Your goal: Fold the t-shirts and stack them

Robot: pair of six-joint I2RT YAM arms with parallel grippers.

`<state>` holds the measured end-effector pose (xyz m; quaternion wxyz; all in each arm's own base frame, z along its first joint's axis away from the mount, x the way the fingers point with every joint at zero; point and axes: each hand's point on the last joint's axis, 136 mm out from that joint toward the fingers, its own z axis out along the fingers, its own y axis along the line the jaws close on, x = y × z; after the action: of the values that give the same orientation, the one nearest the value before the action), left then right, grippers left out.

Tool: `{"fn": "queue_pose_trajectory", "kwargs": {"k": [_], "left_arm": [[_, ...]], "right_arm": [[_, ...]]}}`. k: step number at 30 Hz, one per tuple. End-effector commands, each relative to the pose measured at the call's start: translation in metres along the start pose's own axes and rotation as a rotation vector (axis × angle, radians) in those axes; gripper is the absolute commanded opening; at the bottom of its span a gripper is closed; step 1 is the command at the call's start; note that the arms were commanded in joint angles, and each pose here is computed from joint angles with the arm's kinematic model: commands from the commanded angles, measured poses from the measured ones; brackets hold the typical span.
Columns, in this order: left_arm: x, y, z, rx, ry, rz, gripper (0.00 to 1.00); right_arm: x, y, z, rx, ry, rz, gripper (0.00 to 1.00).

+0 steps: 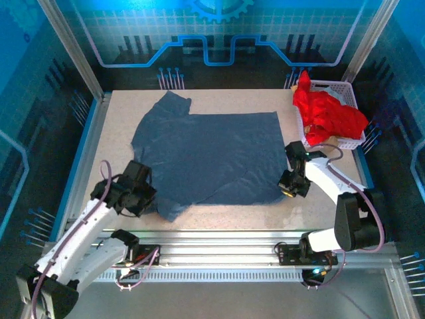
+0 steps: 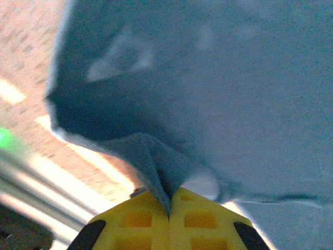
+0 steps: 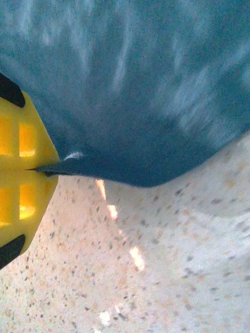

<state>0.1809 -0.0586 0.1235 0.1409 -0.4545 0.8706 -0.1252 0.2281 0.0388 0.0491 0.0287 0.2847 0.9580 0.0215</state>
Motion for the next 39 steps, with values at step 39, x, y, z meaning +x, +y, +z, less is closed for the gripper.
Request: {"fn": "queue_pose_trajectory", "kwargs": {"k": [39], "left_arm": [[-0.144,-0.164,0.053,0.028,-0.080,0.378,0.00]], "right_arm": [[-0.083,0.054,-0.006,0.013,0.048,0.164,0.00]]}}
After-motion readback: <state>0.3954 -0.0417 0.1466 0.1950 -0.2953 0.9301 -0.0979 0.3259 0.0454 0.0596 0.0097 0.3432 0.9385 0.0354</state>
